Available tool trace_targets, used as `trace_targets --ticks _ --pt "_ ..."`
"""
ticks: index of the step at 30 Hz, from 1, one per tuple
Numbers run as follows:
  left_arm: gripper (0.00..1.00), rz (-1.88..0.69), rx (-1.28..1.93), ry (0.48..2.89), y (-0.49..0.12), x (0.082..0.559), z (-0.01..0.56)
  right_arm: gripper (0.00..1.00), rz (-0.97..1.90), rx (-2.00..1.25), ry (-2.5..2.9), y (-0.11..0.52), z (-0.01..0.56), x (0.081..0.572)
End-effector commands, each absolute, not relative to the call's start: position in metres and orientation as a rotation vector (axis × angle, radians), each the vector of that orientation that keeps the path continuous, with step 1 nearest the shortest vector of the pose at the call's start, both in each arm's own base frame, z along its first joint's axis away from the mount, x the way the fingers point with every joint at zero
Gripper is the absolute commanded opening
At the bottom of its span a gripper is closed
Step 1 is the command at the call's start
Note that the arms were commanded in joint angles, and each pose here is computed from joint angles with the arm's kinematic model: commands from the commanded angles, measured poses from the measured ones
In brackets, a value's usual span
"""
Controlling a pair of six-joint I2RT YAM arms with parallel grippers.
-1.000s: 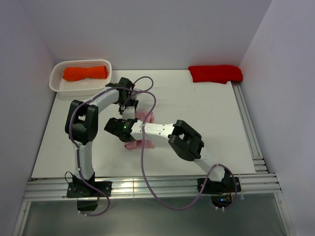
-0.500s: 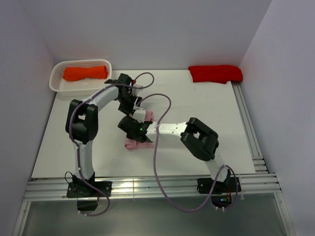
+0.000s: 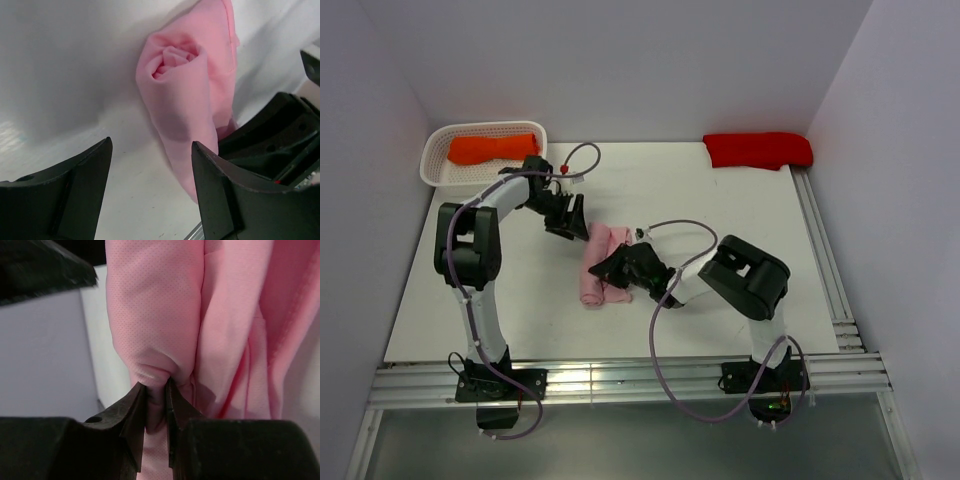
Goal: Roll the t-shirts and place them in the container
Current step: Roll the tshirt
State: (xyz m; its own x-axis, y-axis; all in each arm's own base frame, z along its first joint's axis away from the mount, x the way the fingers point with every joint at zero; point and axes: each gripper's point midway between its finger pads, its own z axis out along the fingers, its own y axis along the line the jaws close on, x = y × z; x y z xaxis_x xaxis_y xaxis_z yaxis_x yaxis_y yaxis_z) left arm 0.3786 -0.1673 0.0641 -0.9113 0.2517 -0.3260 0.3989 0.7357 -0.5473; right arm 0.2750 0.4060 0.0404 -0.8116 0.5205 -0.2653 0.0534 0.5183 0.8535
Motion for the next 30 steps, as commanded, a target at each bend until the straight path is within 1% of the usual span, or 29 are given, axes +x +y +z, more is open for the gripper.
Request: trace_targets --ticks 1,6,9,12,13,14,15,16,17,18,19,20,21,23,25,30 --pt "0.70 -1.090 0.613 2.568 -0.185 0.375 0.073 0.15 1.499 0.501 2.195 0.417 0.057 0.267" --pt "0.69 -1.209 0.585 2.536 -0.195 0.370 0.063 0.15 1.531 0.549 2.207 0.415 0.048 0.262" --pt "0.65 -1.184 0.541 2.562 -0.194 0.374 0.054 0.16 1.524 0.561 2.217 0.411 0.044 0.261" --pt "0.52 -1.108 0.487 2.623 -0.192 0.377 0.043 0.21 1.485 0.554 2.240 0.410 0.043 0.261" --pt "0.44 -1.078 0.484 2.638 -0.192 0.377 0.041 0.23 1.459 0.532 2.250 0.409 0.041 0.262" --pt "0.41 -1.046 0.472 2.654 -0.190 0.377 0.039 0.28 1.403 0.530 2.291 0.406 0.035 0.261" --pt "0.37 -0.963 0.466 2.673 -0.185 0.380 0.037 0.30 1.385 0.512 2.289 0.409 0.040 0.265" --pt "0.29 -0.941 0.429 2.698 -0.187 0.379 0.037 0.32 1.341 0.482 2.303 0.408 0.039 0.265" --pt "0.26 -0.900 0.429 2.704 -0.185 0.379 0.038 0.37 1.250 0.481 2.341 0.407 0.039 0.267" --pt "0.22 -0.795 0.417 2.742 -0.180 0.379 0.033 0.39 1.184 0.468 2.364 0.404 0.036 0.268" --pt "0.14 -0.761 0.425 2.745 -0.179 0.379 0.033 0.42 1.115 0.418 2.384 0.403 0.035 0.267" --pt "0.11 -0.724 0.434 2.751 -0.178 0.379 0.033 0.47 0.988 0.424 2.400 0.397 0.037 0.273" --pt "0.08 -0.659 0.449 2.769 -0.177 0.377 0.031 0.48 0.929 0.371 2.415 0.397 0.038 0.268" --pt "0.06 -0.603 0.471 2.767 -0.177 0.376 0.033 0.54 0.795 0.348 2.431 0.392 0.044 0.266" --pt "0.06 -0.538 0.483 2.766 -0.176 0.377 0.032 0.56 0.732 0.323 2.429 0.390 0.049 0.264" --pt "0.05 -0.471 0.503 2.760 -0.177 0.377 0.036 0.57 0.514 0.268 2.423 0.378 0.071 0.261"
